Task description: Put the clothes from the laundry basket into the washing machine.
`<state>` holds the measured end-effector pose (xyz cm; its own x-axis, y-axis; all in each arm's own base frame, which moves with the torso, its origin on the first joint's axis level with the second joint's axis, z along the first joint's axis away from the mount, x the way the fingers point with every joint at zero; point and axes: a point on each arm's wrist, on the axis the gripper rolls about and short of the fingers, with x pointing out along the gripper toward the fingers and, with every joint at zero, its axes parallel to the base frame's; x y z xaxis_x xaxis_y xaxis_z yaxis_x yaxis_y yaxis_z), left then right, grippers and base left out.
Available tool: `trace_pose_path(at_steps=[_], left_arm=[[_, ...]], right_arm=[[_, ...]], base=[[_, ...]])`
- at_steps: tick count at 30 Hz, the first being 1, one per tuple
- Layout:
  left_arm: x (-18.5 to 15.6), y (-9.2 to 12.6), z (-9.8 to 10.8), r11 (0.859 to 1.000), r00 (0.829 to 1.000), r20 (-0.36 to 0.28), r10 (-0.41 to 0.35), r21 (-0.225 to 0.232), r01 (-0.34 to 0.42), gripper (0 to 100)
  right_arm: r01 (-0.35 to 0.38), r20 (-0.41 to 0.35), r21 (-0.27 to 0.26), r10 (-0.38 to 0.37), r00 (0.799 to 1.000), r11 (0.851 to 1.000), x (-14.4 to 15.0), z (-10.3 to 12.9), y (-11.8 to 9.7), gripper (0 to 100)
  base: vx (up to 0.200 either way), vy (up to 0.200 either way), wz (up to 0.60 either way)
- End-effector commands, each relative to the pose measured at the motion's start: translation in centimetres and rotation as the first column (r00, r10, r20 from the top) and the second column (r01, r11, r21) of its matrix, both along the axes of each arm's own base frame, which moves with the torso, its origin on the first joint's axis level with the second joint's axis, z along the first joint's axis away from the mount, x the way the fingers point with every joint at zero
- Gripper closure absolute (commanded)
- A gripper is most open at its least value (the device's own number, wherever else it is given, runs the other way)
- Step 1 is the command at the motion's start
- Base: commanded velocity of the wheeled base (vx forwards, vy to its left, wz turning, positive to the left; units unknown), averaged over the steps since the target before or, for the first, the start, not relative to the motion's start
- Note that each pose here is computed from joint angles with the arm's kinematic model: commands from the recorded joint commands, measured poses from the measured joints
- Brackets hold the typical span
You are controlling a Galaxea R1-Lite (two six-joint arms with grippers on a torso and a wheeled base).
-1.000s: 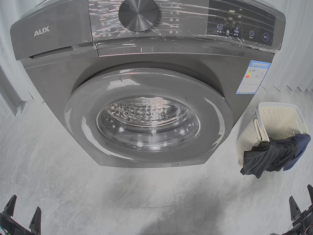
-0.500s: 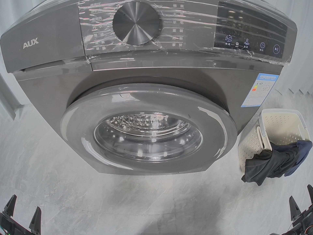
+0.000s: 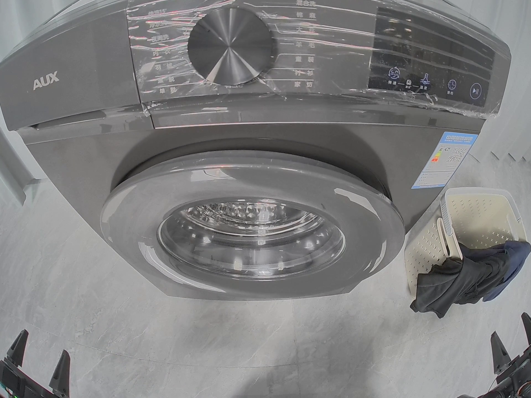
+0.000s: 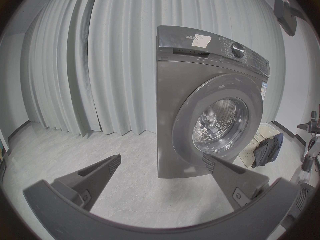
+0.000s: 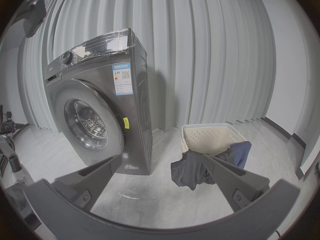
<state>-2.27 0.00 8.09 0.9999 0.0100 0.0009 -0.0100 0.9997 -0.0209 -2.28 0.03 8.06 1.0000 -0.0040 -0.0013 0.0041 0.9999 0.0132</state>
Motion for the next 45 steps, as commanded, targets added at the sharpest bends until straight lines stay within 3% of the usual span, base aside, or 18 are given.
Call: trace_pose_path(at_steps=[1,3,4,6,7,10,14,16,17,18,23,24,26,28,37,40,45], left_arm=[[0.0,0.0,-0.5,1.000,1.000,-0.004,-0.001,-0.001,0.001,0],[0.0,0.0,-0.5,1.000,1.000,-0.004,0.001,-0.001,-0.001,0],[0.0,0.0,-0.5,1.000,1.000,-0.004,0.001,-0.001,-0.001,0],[0.0,0.0,-0.5,1.000,1.000,-0.004,0.001,-0.001,-0.001,0],[0.0,0.0,-0.5,1.000,1.000,-0.004,0.001,-0.001,-0.001,0],[0.0,0.0,-0.5,1.000,1.000,-0.004,0.001,-0.001,-0.001,0],[0.0,0.0,-0.5,1.000,1.000,-0.004,0.001,-0.001,-0.001,0],[0.0,0.0,-0.5,1.000,1.000,-0.004,0.001,-0.001,-0.001,0],[0.0,0.0,-0.5,1.000,1.000,-0.004,0.001,-0.001,-0.001,0],[0.0,0.0,-0.5,1.000,1.000,-0.004,-0.001,-0.001,0.001,0],[0.0,0.0,-0.5,1.000,1.000,-0.004,-0.001,0.001,0.001,0],[0.0,0.0,-0.5,1.000,1.000,-0.004,0.001,0.001,-0.001,0],[0.0,0.0,-0.5,1.000,1.000,-0.004,-0.002,0.001,0.002,0],[0.0,0.0,-0.5,1.000,1.000,-0.004,-0.002,0.001,0.002,0],[0.0,0.0,-0.5,1.000,1.000,-0.004,-0.002,0.001,0.002,0],[0.0,0.0,-0.5,1.000,1.000,-0.004,-0.001,0.001,0.001,0],[0.0,0.0,-0.5,1.000,1.000,-0.004,-0.002,0.001,0.002,0]], right_arm=[[-0.001,-0.002,-0.001,0.001,1.000,1.000,0.1,-0.4,0.0,0],[-0.005,0.029,-0.006,0.006,1.000,1.000,0.0,0.1,0.0,0],[-0.021,0.140,-0.010,0.023,0.990,1.000,-0.8,2.8,0.0,0],[-0.042,0.196,-0.016,0.044,0.980,0.999,-1.5,5.4,0.1,0],[-0.051,0.181,-0.019,0.053,0.982,0.999,-1.5,6.0,0.1,0],[-0.137,0.039,-0.013,0.137,0.990,0.991,0.1,7.1,0.3,0],[-0.233,-0.082,0.015,0.234,0.969,0.972,2.1,7.3,0.5,0],[-0.327,-0.148,0.074,0.335,0.931,0.942,3.9,7.9,0.7,0],[-0.334,-0.155,0.084,0.344,0.926,0.939,4.1,7.9,0.7,0],[-0.357,-0.180,0.133,0.377,0.909,0.925,5.5,8.2,0.8,0],[-0.398,-0.218,0.140,0.421,0.881,0.906,7.9,8.4,1.0,0],[-0.449,-0.224,0.139,0.470,0.854,0.883,8.5,8.6,1.4,0],[-0.503,-0.219,0.150,0.525,0.823,0.851,9.0,8.9,2.0,0],[-0.523,-0.221,0.165,0.548,0.807,0.836,9.7,9.1,2.3,0],[-0.546,-0.207,0.162,0.570,0.795,0.822,13.9,9.4,3.7,0],[-0.584,-0.193,0.158,0.605,0.772,0.796,15.5,10.1,4.7,0],[-0.584,-0.223,0.149,0.603,0.766,0.798,17.0,10.3,6.4,0]], base=[[0.000,0.000,0.00],[0.000,0.000,0.00],[0.000,0.000,0.00],[0.000,0.000,0.00],[0.000,0.000,0.00],[0.000,0.000,0.00],[0.000,0.000,0.00],[0.000,0.000,0.00],[0.000,0.000,0.00],[0.000,0.000,0.00],[0.000,0.000,0.00],[0.000,0.000,0.00],[0.000,0.000,0.00],[0.000,0.000,0.00],[0.000,0.000,0.00],[0.000,0.000,0.00],[0.000,0.000,0.00]])
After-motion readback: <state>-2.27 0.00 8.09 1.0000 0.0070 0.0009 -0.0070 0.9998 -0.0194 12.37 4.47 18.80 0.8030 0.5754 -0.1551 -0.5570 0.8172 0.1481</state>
